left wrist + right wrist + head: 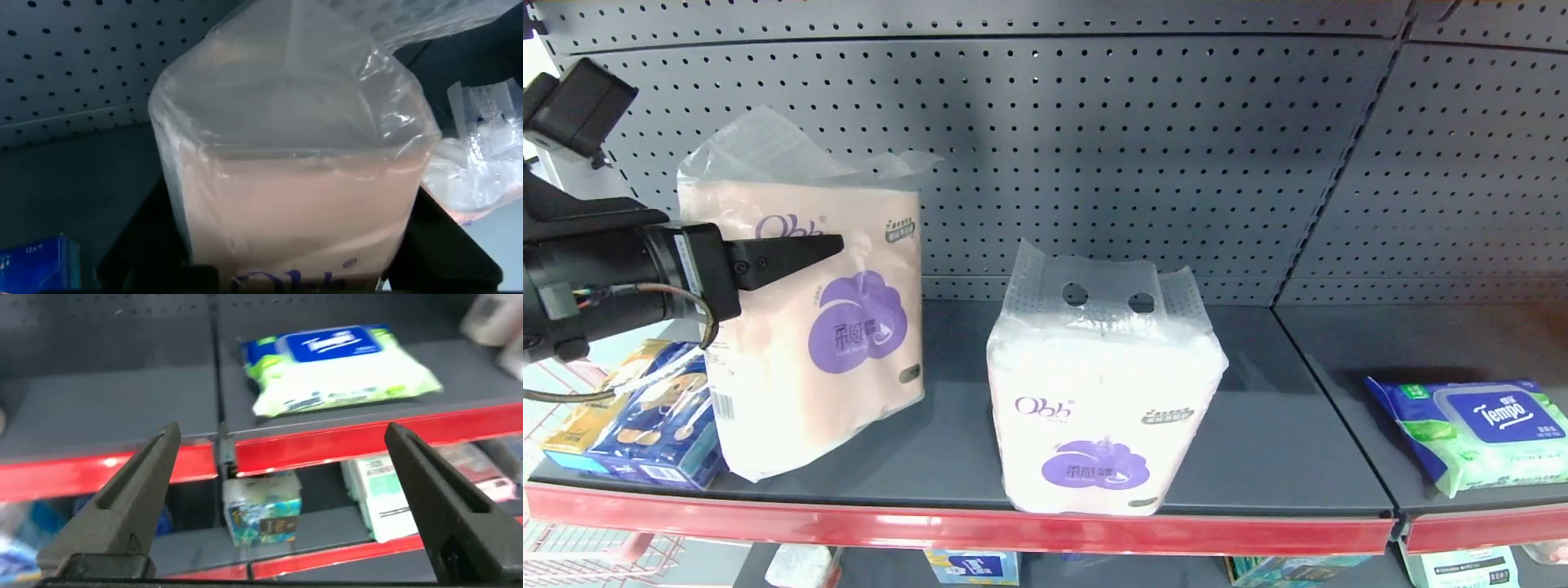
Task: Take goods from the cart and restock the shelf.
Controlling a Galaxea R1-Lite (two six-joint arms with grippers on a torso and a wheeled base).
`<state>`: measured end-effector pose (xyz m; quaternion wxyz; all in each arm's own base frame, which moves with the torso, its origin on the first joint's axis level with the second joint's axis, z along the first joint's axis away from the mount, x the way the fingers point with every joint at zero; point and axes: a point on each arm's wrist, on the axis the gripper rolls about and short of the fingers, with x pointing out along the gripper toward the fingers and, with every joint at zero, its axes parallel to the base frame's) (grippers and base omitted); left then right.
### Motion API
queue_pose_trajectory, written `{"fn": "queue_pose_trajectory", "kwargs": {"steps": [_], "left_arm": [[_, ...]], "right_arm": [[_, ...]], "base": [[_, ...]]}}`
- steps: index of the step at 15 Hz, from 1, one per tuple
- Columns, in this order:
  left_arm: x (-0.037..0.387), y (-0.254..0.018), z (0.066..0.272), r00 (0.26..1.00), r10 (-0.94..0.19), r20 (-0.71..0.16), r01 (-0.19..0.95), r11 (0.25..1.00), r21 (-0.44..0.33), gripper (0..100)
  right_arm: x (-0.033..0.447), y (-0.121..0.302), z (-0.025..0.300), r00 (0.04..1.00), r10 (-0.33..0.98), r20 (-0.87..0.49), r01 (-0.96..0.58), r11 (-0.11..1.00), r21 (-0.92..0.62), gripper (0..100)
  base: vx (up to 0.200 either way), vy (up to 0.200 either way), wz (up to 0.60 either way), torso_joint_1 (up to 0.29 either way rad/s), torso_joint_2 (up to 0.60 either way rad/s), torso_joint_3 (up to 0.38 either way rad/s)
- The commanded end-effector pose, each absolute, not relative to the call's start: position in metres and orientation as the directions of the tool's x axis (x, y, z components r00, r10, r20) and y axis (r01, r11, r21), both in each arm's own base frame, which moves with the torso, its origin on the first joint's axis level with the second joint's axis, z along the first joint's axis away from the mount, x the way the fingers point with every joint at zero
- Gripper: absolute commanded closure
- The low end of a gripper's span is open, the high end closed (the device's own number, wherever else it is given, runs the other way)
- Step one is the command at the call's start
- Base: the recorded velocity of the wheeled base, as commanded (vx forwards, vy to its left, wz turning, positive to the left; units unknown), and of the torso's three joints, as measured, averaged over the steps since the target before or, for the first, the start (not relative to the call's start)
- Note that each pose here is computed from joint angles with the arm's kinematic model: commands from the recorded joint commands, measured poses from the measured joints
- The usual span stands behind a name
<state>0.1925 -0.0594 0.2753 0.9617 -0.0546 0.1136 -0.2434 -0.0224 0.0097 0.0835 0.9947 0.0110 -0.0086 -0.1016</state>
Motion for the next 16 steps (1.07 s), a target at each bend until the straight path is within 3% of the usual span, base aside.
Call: {"fn": "queue_pose_trajectory", "kwargs": {"steps": [1,7,8,9,12,16], "left_arm": [[0.200,-0.062,0.274,0.852,-0.486,-0.195,0.461,0.873,-0.162,100],[0.231,-0.074,0.266,0.788,-0.602,-0.127,0.583,0.797,-0.160,100],[0.238,-0.078,0.265,0.731,-0.675,-0.100,0.657,0.736,-0.161,100],[0.239,-0.078,0.264,0.728,-0.678,-0.098,0.661,0.733,-0.161,100],[0.265,-0.087,0.256,0.622,-0.782,-0.034,0.773,0.620,-0.136,100],[0.284,-0.088,0.247,0.444,-0.896,0.025,0.894,0.440,-0.083,100]], "right_arm": [[-0.023,0.009,0.083,0.970,-0.241,0.024,0.241,0.970,0.026,0],[-0.023,0.009,0.082,0.966,-0.255,0.032,0.254,0.967,0.037,0],[-0.023,0.009,0.082,0.966,-0.255,0.032,0.253,0.966,0.041,0],[-0.023,0.009,0.083,0.966,-0.255,0.034,0.253,0.967,0.041,0],[-0.023,0.009,0.082,0.966,-0.255,0.032,0.253,0.967,0.038,0],[-0.023,0.008,0.082,0.964,-0.264,0.032,0.262,0.964,0.037,0]], "base": [[0.000,0.000,0.00,0.000,0.00,0.000],[0.000,0.000,0.00,0.000,0.00,0.000],[0.000,0.000,0.00,0.000,0.00,0.000],[0.000,0.000,0.00,0.000,0.00,0.000],[0.000,0.000,0.00,0.000,0.00,0.000],[0.000,0.000,0.00,0.000,0.00,0.000]]}}
